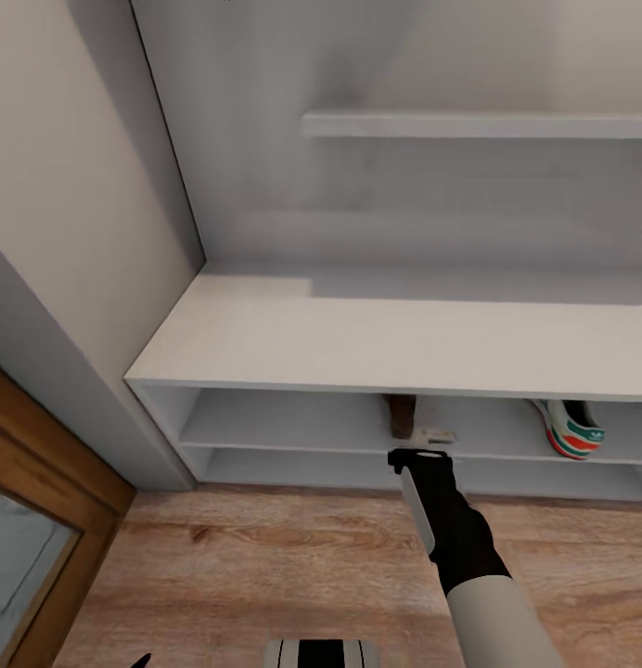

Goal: Pick up the two gym shoes and the two sandals from the corridor floor and place them onto the hallstand (shoe rack) in the corridor, making sure they are on the rack and not on the floor. Arrange them so the two gym shoes are next to each other and the two sandals are next to each other.

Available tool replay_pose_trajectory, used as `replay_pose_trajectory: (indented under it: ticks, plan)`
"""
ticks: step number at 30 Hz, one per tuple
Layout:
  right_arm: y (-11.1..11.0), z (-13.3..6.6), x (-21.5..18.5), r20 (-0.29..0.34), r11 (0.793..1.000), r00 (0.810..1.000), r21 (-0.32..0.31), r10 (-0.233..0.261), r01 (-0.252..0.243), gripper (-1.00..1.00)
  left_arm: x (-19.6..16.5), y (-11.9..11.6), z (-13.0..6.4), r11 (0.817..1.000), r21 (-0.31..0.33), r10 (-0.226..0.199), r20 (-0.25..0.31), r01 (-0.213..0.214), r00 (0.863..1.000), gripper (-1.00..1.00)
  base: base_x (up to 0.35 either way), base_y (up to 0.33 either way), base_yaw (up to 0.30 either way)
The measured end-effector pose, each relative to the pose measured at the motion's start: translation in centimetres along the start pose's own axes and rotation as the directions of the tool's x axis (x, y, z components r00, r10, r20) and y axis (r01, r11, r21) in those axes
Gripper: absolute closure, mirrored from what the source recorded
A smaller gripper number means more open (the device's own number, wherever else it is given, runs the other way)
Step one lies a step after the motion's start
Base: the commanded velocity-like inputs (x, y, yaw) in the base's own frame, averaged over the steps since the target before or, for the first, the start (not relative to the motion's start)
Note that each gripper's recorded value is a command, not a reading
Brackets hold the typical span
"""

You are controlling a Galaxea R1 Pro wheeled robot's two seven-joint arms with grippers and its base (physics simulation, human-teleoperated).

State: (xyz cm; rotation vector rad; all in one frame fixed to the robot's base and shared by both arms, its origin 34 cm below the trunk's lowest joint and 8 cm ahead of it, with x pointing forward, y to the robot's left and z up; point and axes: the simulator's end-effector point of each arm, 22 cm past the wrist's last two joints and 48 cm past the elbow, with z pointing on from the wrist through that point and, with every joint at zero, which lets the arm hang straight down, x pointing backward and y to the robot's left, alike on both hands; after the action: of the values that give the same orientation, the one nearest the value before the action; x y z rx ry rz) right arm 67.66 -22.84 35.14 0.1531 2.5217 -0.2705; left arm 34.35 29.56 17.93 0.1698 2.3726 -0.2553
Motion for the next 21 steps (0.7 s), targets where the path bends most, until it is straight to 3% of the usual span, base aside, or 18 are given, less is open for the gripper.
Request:
replay_pose_trajectory:
  ticks: [10, 11, 17, 19, 21]
  plan:
    - [0.3, 0.7, 2.0, -0.046, 1.0, 0.999, -0.001, -0.019, 0.019, -1.0, 0.0, 0.0, 0.0, 1.0, -0.001, 0.0, 0.0, 0.0, 1.0, -1.0, -0.335, -0.086, 0.0]
    - [0.6, 1.4, 4.2, -0.093, 0.999, 0.995, -0.003, -0.036, 0.036, -1.0, 0.0, 0.1, 0.0, 1.0, -0.002, -0.001, 0.0, 0.001, 1.0, -1.0, -0.336, -0.091, 0.0]
    - [1.1, 2.5, 7.8, -0.156, 0.998, 0.986, -0.008, -0.063, 0.063, -1.0, 0.0, 0.2, 0.0, 1.0, -0.006, -0.003, 0.001, 0.003, 1.0, -1.0, -0.336, -0.091, 0.0]
    - [1.4, 3.1, 9.1, -0.153, 0.998, 0.986, -0.009, -0.065, 0.064, -1.0, 0.0, 0.3, 0.0, 1.0, -0.008, -0.005, 0.002, 0.005, 1.0, -1.0, -0.336, -0.088, 0.0]
    - [1.5, 4.7, 11.0, -0.077, 0.999, 0.996, -0.002, -0.043, 0.043, -1.0, 0.0, 0.4, -0.1, 1.0, -0.013, -0.008, 0.002, 0.008, 1.0, -1.0, -0.336, -0.083, 0.0]
